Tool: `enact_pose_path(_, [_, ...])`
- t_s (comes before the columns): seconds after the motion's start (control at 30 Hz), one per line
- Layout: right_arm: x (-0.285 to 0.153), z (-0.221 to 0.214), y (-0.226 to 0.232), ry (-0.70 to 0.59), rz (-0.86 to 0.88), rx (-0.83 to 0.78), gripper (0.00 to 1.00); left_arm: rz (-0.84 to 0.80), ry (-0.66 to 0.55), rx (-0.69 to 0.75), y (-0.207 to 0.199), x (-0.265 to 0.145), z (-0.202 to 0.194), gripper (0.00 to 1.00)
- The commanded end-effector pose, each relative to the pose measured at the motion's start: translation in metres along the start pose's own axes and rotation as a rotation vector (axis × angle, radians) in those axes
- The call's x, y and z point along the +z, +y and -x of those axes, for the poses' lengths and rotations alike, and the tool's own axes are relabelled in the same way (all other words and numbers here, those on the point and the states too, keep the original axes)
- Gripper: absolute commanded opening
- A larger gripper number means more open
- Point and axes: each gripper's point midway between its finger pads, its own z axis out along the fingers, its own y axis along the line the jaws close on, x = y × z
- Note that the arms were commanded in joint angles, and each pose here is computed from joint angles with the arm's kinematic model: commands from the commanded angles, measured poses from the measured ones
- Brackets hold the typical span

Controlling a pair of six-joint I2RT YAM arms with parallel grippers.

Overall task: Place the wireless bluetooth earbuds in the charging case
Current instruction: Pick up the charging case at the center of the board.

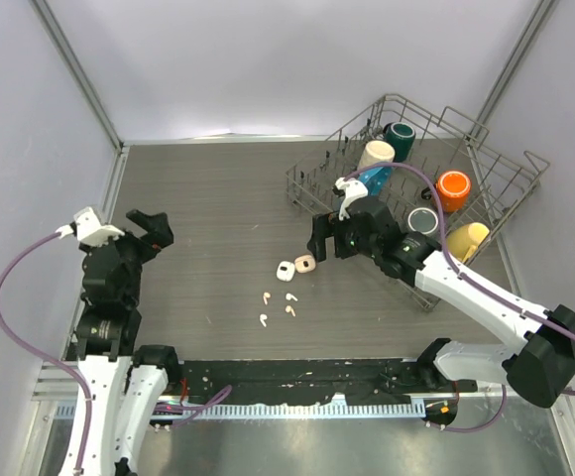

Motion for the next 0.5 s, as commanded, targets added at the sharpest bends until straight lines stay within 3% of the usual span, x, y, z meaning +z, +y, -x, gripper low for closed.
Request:
enact_pose_path(0.0, [-0.001, 0.019, 0.006, -0.055, -0.005, 0.093, 1.00, -0.025, -0.086, -0.081, -0.006, -0.004, 0.016, 1.00])
enact_pose_path(0.03, [-0.001, 0.020, 0.009, -0.061, 0.010, 0.107, 1.00, -0.085, -0.055, 0.035, -0.013, -0.004, 0.011, 1.00])
enact_pose_path(0.1, [-0.003, 0.028, 0.019, -0.091, 0.056, 0.156, 1.00, -0.244, 0.025, 0.098, -0.039, -0.009, -0.002, 1.00])
enact_pose_path(0.27, [-0.015, 0.045, 0.050, -0.148, 0.225, 0.177, 1.00, -0.293, 0.055, 0.209, -0.044, -0.019, -0.002, 1.00])
enact_pose_path(0.47, [-0.018, 0.041, 0.055, -0.174, 0.284, 0.171, 0.99, -0.306, 0.085, 0.186, -0.046, -0.020, -0.009, 1.00])
